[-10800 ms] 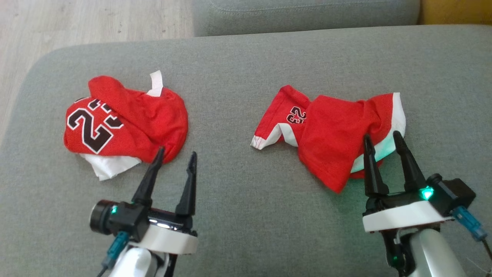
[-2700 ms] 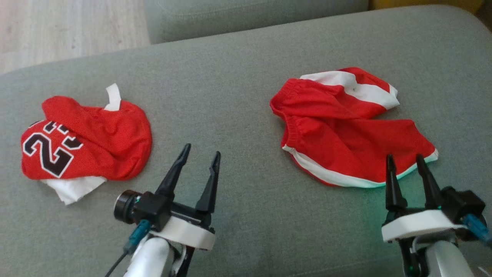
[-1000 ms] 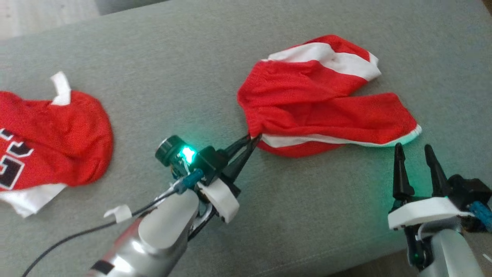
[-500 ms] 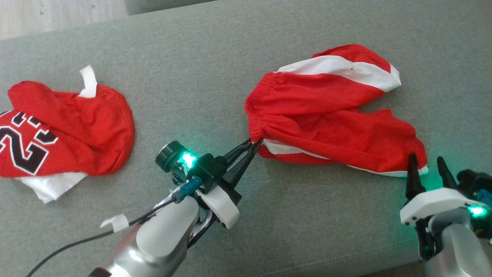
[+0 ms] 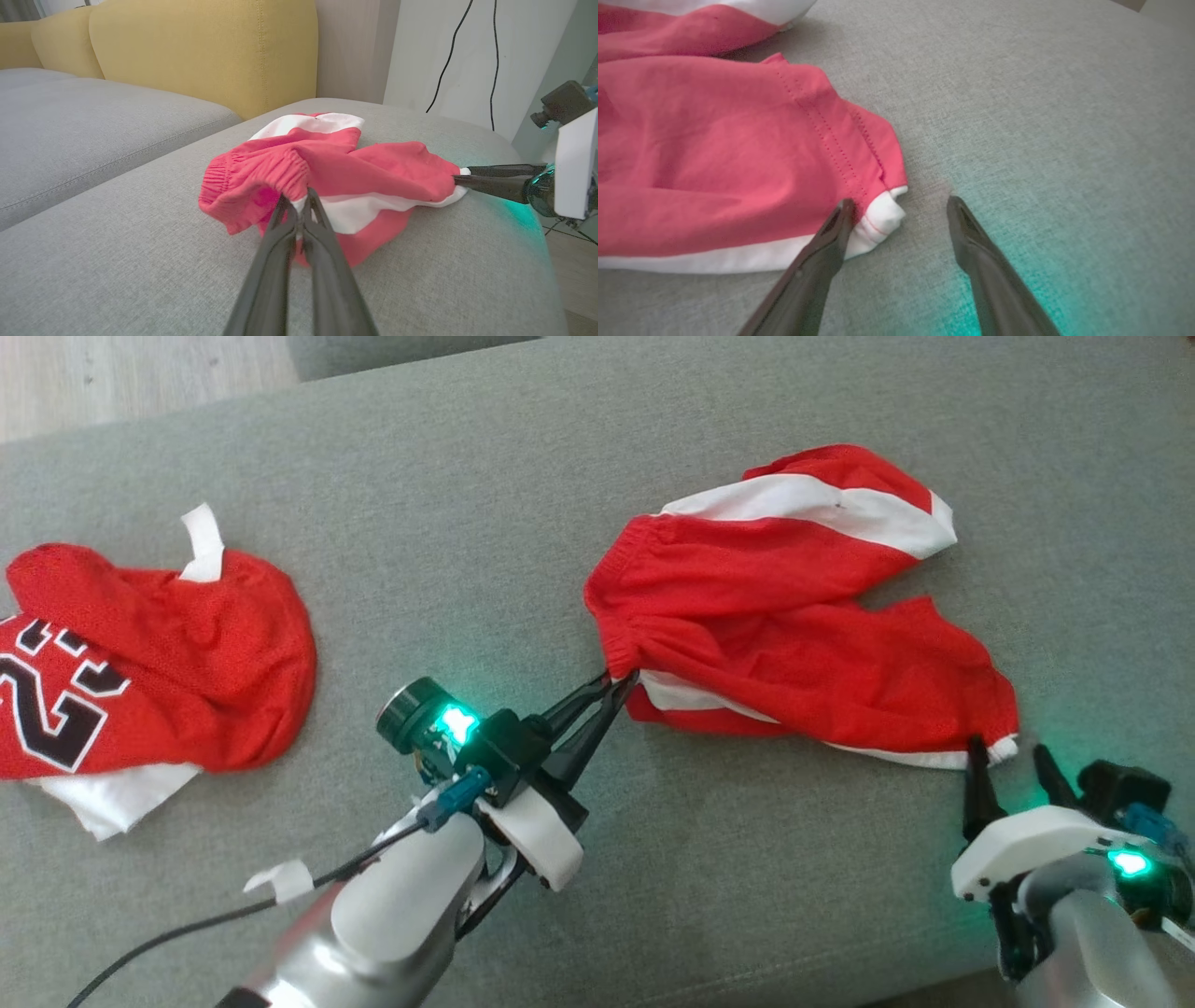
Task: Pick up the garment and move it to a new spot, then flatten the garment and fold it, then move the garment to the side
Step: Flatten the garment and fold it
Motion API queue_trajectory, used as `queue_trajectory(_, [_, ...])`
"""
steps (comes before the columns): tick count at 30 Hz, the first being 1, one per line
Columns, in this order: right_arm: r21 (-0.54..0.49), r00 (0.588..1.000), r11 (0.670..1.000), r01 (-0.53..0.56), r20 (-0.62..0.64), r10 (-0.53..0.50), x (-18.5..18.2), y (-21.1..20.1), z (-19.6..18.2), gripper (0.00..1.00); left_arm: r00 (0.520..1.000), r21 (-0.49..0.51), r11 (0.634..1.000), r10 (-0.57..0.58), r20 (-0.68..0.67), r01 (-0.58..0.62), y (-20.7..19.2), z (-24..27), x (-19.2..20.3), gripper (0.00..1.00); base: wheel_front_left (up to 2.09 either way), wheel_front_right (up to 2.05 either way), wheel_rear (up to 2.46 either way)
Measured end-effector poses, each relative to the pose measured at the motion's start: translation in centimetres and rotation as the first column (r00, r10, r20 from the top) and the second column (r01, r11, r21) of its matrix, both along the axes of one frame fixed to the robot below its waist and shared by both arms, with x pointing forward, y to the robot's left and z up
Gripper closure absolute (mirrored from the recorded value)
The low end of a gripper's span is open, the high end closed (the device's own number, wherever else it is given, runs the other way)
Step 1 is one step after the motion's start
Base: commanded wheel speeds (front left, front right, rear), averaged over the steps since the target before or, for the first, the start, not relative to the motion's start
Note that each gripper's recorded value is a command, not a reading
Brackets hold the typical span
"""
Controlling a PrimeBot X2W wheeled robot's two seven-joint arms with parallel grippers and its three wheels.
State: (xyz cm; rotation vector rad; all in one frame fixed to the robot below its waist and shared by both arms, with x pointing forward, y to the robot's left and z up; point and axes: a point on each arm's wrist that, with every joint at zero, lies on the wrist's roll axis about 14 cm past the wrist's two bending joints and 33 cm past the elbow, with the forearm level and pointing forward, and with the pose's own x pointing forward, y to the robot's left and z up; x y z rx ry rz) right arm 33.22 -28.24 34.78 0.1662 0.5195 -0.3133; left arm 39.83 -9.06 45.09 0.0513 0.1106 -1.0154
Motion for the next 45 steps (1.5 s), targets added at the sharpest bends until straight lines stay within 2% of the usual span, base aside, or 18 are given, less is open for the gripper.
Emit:
queue_trajectory(2, [-0.002,1.0,1.0,-0.015,0.0,0.015,0.0,0.3,0.1,0.01,1.0,0.001,1.0,-0.002,-0.001,0.002,-0.1,0.0,-0.2,1.0,0.0,0.0,0.0])
queue_trajectory(3, [-0.002,1.0,1.0,-0.021,0.001,0.021,0.1,0.5,0.1,0.24,1.0,0.002,1.0,-0.002,-0.004,0.002,-0.1,-0.1,-0.3,1.0,0.0,0.0,0.0])
queue_trajectory(4, [0.002,1.0,1.0,-0.025,0.004,0.024,0.1,0.6,0.1,0.76,1.0,0.003,1.0,-0.003,-0.007,0.003,0.0,-0.2,-0.4,1.0,0.0,0.0,0.0])
queue_trajectory(5, [0.005,1.0,1.0,-0.031,0.006,0.031,0.2,0.8,0.2,1.0,1.0,0.004,1.0,-0.003,-0.008,0.003,0.0,-0.2,-0.5,1.0,0.0,0.0,0.0])
queue_trajectory(9, [0.015,0.998,0.998,-0.058,0.035,0.058,0.7,1.8,0.8,1.0,1.0,0.009,1.0,0.0,0.001,0.0,0.1,0.0,-0.6,1.0,0.0,0.0,0.0])
queue_trajectory(15, [0.017,0.96,0.996,-0.092,0.266,0.084,4.1,3.0,6.7,1.0,0.999,0.05,0.998,0.022,0.039,-0.024,1.7,0.4,-0.1,1.0,0.0,0.0,0.0])
queue_trajectory(22, [0.012,0.844,0.984,-0.177,0.516,0.145,8.1,5.2,16.8,1.0,0.992,0.11,0.992,0.041,0.116,-0.054,4.1,2.8,1.2,1.0,0.0,0.0,0.0])
queue_trajectory(26, [-0.013,0.75,0.972,-0.236,0.634,0.19,10.4,6.4,24.2,1.0,0.971,0.096,0.992,0.06,0.233,-0.084,4.6,8.7,3.9,1.0,0.0,0.0,0.0])
queue_trajectory(27, [-0.013,0.75,0.972,-0.236,0.634,0.19,10.4,6.4,24.2,1.0,0.971,0.096,0.992,0.06,0.233,-0.084,4.6,8.7,3.9,1.0,0.0,0.0,0.0])
queue_trajectory(30, [-0.056,0.68,0.965,-0.257,0.699,0.222,11.4,6.9,29.4,1.0,0.94,0.073,0.99,0.09,0.328,-0.121,5.3,14.1,5.6,1.0,0.0,0.0,0.0])
queue_trajectory(33, [-0.116,0.634,0.96,-0.257,0.729,0.257,11.7,7.2,33.1,1.0,0.924,0.043,0.988,0.12,0.364,-0.145,5.9,17.8,6.3,1.0,0.0,0.0,0.0])
queue_trajectory(36, [-0.168,0.636,0.957,-0.238,0.717,0.284,12.0,6.8,34.3,1.0,0.918,0.034,0.988,0.126,0.375,-0.15,6.5,19.6,6.3,1.0,0.0,0.0,0.0])
queue_trajectory(45, [-0.121,0.76,0.964,-0.238,0.595,0.263,12.4,5.8,29.8,1.0,0.934,0.003,0.988,0.145,0.327,-0.154,8.1,20.4,5.4,1.0,0.0,0.0,0.0])
